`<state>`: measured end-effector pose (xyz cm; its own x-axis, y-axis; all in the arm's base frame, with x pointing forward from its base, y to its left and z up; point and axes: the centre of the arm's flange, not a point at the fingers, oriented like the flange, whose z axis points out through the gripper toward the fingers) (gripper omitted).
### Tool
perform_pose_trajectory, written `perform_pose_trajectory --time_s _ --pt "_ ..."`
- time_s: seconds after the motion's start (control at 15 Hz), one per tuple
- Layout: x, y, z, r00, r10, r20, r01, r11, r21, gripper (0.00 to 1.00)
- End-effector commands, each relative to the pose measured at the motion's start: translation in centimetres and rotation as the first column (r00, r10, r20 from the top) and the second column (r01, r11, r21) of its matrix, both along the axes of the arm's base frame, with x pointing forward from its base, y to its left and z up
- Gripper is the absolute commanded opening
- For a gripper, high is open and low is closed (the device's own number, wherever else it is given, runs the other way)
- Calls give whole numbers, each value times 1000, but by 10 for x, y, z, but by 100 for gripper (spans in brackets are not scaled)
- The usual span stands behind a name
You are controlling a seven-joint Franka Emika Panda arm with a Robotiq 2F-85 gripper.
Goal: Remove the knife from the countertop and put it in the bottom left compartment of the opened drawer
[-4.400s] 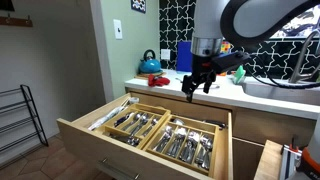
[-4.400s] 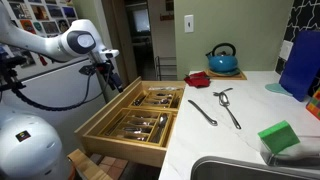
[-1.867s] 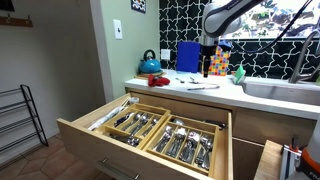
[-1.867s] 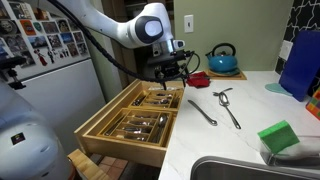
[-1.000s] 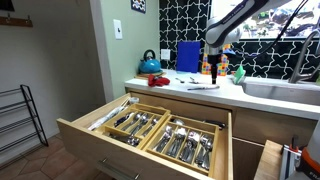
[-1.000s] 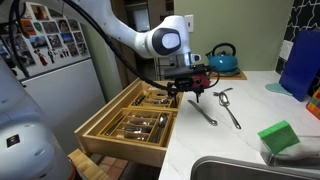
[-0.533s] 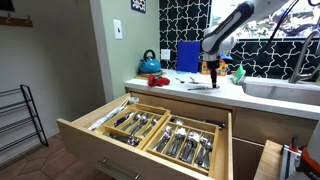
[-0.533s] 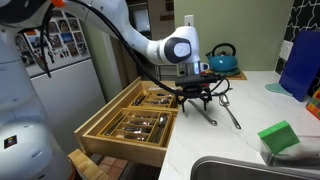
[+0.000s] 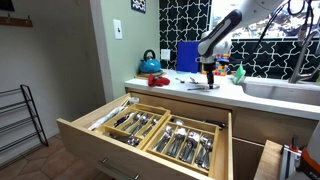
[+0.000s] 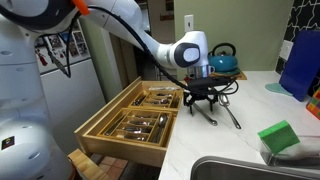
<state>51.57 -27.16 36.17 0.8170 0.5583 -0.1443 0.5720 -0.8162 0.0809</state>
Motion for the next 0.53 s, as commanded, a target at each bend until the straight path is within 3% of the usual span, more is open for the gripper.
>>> perform_pose_trajectory --time_s 0.0,0.13,0.47 --pt "13 -14 -7 998 58 3 -58 997 45 75" --pt "14 -16 -10 996 84 2 -84 995 54 54" --pt "15 -17 -13 991 136 -1 -135 988 69 17"
